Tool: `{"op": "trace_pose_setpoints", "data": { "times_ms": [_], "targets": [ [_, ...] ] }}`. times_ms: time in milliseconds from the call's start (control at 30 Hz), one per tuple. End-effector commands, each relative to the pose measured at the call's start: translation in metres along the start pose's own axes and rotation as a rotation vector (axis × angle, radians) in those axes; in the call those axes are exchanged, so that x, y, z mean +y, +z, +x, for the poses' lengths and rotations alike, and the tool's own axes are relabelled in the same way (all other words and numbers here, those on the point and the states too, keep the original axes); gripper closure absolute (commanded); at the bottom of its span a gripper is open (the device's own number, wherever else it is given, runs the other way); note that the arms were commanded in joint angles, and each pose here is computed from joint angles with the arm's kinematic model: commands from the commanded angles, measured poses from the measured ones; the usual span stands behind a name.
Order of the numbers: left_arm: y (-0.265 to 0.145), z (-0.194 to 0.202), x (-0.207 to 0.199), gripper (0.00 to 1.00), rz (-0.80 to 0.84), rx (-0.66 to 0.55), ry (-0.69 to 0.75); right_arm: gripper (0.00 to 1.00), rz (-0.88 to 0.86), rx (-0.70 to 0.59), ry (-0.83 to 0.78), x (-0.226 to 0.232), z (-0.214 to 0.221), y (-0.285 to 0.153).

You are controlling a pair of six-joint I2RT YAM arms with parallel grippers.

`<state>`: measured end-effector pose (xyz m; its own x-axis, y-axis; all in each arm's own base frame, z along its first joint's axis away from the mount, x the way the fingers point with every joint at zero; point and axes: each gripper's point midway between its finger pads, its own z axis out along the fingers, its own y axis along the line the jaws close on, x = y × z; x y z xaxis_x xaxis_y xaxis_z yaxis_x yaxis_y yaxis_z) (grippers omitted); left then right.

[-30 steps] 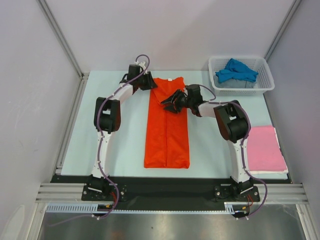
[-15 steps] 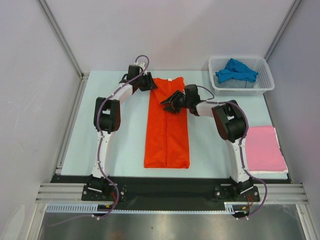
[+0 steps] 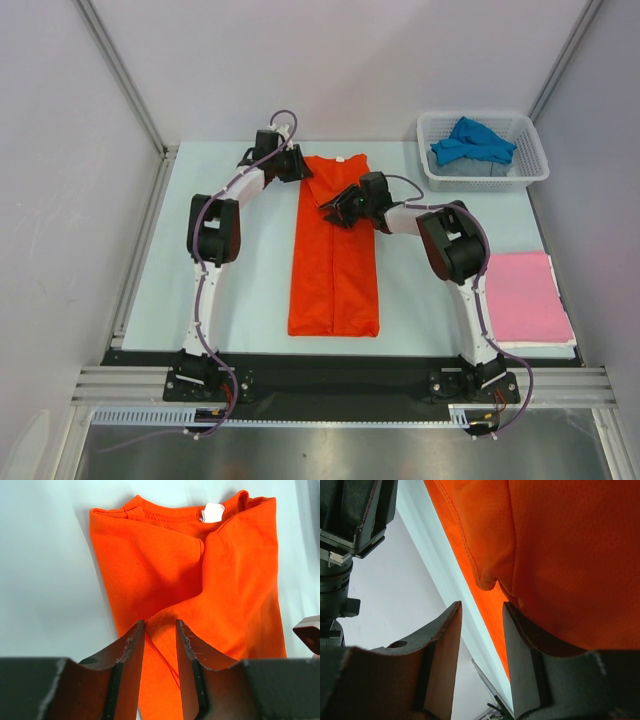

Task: Fold and stack the t-shirts
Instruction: Fold the tshirt

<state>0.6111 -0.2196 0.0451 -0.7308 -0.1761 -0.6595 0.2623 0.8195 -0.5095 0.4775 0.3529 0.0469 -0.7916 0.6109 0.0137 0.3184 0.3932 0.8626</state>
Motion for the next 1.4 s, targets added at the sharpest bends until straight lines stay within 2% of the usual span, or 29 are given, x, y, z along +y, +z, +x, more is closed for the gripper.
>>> {"op": "trace_pose_setpoints", "data": {
  "times_ms": [0,333,700,933,1033,1200,1367],
  "targets": [
    [-0.004,-0.017,-0.007,0.64,0.039,-0.033,0.010,0.56,0.016,-0.070,0.019,0.002,-0.010,0.007],
    [-0.006,-0.018,-0.010,0.65,0.052,-0.033,0.009,0.60,0.013,-0.089,0.045,0.002,-0.018,0.019],
    [-0.009,-0.018,-0.013,0.67,0.060,-0.028,0.004,0.76,-0.034,-0.088,0.060,0.018,-0.021,0.023],
    [-0.012,-0.022,-0.017,0.67,0.065,-0.033,0.011,0.73,-0.031,-0.088,0.063,0.014,-0.022,0.020],
    [-0.012,-0.022,-0.017,0.69,0.067,-0.033,0.009,0.78,-0.032,-0.088,0.053,0.016,-0.023,0.019],
    [-0.016,-0.024,-0.019,0.79,0.058,-0.030,-0.009,1.00,-0.043,-0.069,0.037,0.026,-0.022,0.008],
    [-0.017,-0.021,-0.020,0.85,0.060,-0.014,-0.037,1.00,-0.047,-0.034,0.033,0.030,-0.017,-0.005]
  ]
}}
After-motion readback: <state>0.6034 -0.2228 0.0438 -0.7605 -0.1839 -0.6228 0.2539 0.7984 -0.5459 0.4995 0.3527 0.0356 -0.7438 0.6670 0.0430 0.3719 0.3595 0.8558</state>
